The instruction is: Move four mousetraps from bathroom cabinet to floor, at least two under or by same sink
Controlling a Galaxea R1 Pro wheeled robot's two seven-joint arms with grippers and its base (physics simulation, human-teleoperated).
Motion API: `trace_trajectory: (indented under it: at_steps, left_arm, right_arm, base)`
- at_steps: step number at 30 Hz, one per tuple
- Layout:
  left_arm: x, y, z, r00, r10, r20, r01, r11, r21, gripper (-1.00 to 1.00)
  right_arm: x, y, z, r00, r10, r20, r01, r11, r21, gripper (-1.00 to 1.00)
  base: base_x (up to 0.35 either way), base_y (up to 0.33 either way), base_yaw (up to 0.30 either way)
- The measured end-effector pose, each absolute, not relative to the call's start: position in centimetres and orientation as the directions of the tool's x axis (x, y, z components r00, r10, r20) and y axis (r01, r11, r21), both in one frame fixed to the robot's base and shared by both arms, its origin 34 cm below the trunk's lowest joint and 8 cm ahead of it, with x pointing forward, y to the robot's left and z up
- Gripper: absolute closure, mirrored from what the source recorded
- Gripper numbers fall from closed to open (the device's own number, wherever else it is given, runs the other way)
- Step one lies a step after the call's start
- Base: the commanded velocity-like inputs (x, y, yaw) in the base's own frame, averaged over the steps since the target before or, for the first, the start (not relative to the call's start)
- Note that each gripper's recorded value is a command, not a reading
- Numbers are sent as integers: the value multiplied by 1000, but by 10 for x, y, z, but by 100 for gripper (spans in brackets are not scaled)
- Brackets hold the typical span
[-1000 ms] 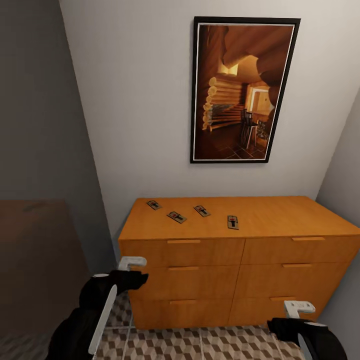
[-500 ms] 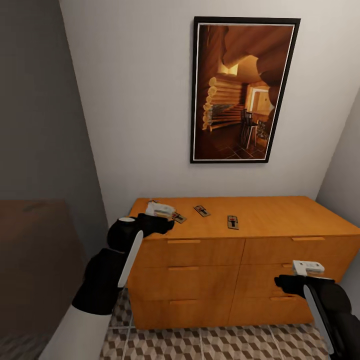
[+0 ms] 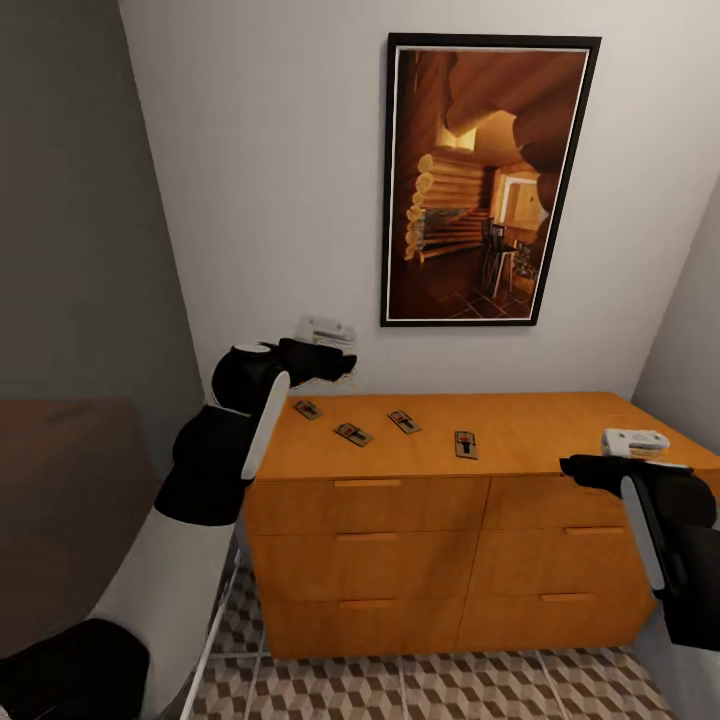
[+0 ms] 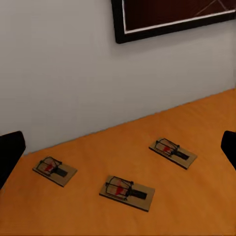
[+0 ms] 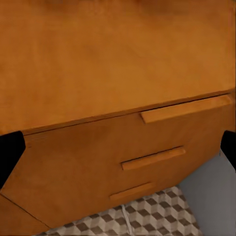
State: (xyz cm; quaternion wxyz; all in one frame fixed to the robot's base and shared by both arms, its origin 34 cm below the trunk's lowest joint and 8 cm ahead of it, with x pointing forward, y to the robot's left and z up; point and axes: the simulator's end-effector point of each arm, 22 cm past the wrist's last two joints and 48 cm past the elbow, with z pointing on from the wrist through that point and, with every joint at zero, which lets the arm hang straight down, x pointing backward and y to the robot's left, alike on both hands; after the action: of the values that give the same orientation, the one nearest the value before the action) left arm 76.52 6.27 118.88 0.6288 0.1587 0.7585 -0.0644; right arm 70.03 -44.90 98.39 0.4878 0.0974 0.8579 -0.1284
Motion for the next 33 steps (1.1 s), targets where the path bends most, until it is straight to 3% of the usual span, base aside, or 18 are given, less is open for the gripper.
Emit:
trace_trajectory:
  at_steps: [7,14,18,33]
  left_arm:
    - [794,67,1187,-220,201,-955,301,945,129,-100]
    - [831,83,1127,-418,260,-870,274,950,152,-100]
    - [837,92,1103,-484,269,-833,266,952,153,-100]
    - [845,118,1089,-559,134,-818,210,978,17,-100]
  right_arm:
    - [729,-449,1062,-381,41,-924,306,948,-84,-100]
    - [758,-438,1137,-275,44,-960,288,957,-39,-100]
    - [780,-412,1153,-278,26,-960,243,969,-44,-100]
    - [837,-308,1145,-398,-33,-917,84,994,-72,-100]
  base:
    - [0,0,0]
    - [0,0,0]
    - [0,0,0]
    - [0,0,0]
